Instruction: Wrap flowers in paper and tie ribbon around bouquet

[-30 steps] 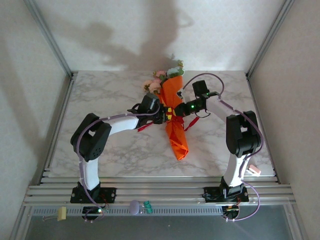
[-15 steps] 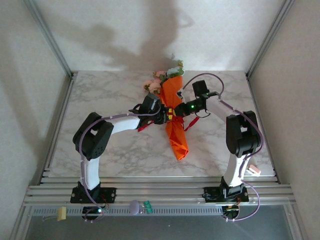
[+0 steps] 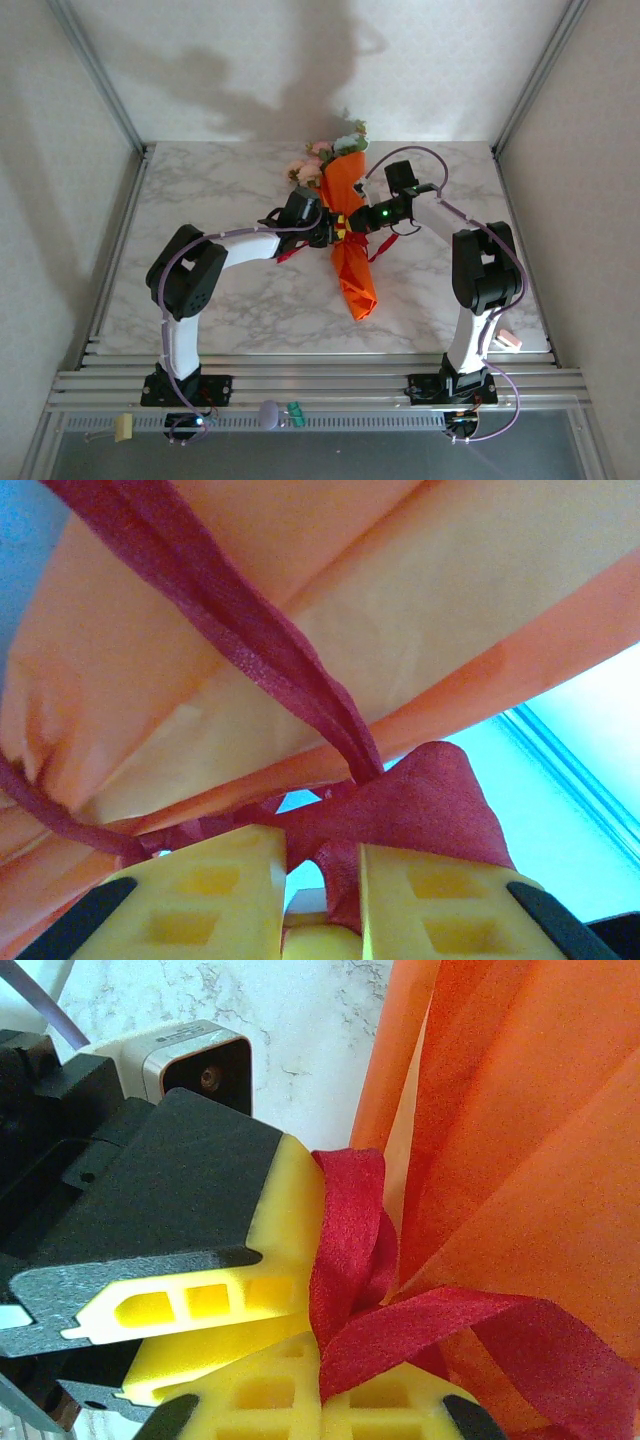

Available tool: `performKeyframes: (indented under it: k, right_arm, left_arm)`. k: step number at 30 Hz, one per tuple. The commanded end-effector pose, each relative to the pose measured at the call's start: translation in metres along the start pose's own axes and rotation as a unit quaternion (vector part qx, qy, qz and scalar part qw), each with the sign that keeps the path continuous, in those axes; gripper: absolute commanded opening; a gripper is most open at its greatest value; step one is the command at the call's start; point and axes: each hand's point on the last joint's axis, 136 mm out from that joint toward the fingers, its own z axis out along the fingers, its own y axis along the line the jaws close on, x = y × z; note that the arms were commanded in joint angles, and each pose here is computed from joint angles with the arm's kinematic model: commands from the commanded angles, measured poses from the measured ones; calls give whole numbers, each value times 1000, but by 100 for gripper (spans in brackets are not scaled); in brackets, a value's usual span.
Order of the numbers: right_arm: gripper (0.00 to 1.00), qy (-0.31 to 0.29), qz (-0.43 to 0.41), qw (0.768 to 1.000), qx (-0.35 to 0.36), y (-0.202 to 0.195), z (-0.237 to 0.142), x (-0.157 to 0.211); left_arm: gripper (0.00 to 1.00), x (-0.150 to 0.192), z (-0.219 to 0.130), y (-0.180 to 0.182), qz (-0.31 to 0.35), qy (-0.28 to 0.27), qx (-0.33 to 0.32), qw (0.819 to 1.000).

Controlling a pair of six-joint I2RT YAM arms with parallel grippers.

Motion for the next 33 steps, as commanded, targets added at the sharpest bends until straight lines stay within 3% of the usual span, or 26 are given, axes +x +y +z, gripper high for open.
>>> performKeyframes:
  k: [1, 14, 33]
  right_arm:
    - [0, -6, -5, 1000, -10, 2, -1, -4]
    - [0, -8, -5, 1000, -9, 1, -1, -4]
    - [0, -14, -17, 1000, -2, 8, -10, -3]
  left_arm:
    - [22, 5, 7, -4, -35, 10, 11, 999]
    - [0, 7, 10, -2, -34, 15, 9, 999]
    - [0, 5, -29, -2, -9, -13, 14, 1000]
